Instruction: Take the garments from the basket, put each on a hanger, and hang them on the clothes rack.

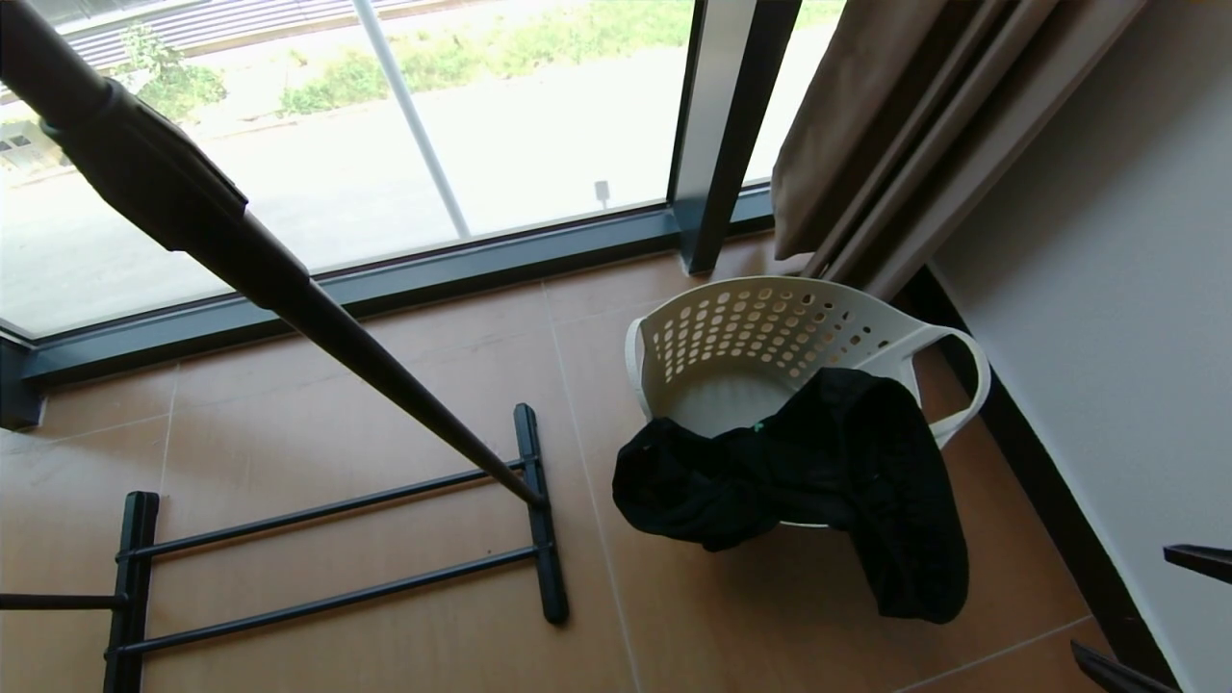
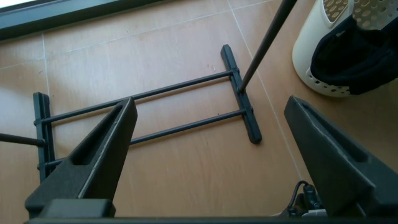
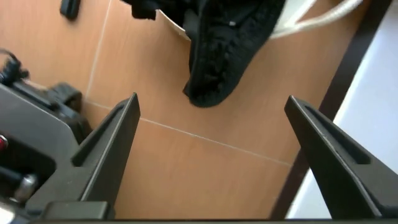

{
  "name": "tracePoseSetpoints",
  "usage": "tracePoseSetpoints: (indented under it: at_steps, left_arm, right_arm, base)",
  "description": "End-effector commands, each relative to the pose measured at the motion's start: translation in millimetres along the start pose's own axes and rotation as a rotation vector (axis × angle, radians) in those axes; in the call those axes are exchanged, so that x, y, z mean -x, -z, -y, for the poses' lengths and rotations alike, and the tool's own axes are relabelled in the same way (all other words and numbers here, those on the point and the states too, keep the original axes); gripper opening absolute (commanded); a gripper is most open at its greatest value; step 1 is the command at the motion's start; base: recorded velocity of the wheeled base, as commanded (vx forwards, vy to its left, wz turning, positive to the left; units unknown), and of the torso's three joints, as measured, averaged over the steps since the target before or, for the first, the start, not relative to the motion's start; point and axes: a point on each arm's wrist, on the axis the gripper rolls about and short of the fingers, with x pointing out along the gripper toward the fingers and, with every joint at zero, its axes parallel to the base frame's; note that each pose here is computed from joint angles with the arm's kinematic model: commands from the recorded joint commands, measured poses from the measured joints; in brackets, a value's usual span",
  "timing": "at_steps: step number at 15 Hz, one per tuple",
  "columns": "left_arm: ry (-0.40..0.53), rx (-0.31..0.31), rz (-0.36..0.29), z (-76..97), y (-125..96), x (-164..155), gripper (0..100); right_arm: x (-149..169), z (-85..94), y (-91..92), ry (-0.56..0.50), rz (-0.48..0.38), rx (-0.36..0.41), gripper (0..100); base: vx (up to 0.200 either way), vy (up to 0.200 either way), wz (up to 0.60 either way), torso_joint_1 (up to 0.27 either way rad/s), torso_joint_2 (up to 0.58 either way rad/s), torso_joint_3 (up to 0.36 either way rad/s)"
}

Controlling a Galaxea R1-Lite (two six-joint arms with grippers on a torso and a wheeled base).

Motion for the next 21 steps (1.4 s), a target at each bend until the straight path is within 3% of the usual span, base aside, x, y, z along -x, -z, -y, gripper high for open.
tracePoseSetpoints:
  at_steps: [1,2,3,6,9,13,21]
  left_arm:
    - [0.001,0.000,0.000,0.0,0,0,100]
    - [0.001,0.000,0.000,0.0,0,0,100]
    - [0.001,0.000,0.000,0.0,0,0,100]
    - [0.001,0.000,0.000,0.0,0,0,100]
    - [0.001,0.002,0.001,0.0,0,0,100]
    - [0.001,0.002,0.001,0.0,0,0,100]
    - [0.001,0.002,0.001,0.0,0,0,100]
  right_arm:
    - [-89,12.8,-63.0,-0.111,-0.166,0.233,100]
    - [-101,15.0,-71.3,-0.113,-0.175,0.271,100]
    - [-128,21.6,-91.8,-0.076,-0.191,0.352,100]
    - [-188,32.4,-120.6,0.049,-0.283,0.546,100]
    - [-233,45.4,-126.1,0.138,-0.394,0.682,100]
    - [-249,48.0,-117.1,0.163,-0.463,0.691,100]
    - [-279,61.4,-120.7,0.281,-0.348,0.648,100]
  base:
    - [0.000,0.000,0.00,0.000,0.00,0.000]
    - [0.000,0.000,0.00,0.000,0.00,0.000]
    - [0.000,0.000,0.00,0.000,0.00,0.000]
    - [0.000,0.000,0.00,0.000,0.00,0.000]
    - [0.000,0.000,0.00,0.000,0.00,0.000]
    - [0.000,0.000,0.00,0.000,0.00,0.000]
    - [0.000,0.000,0.00,0.000,0.00,0.000]
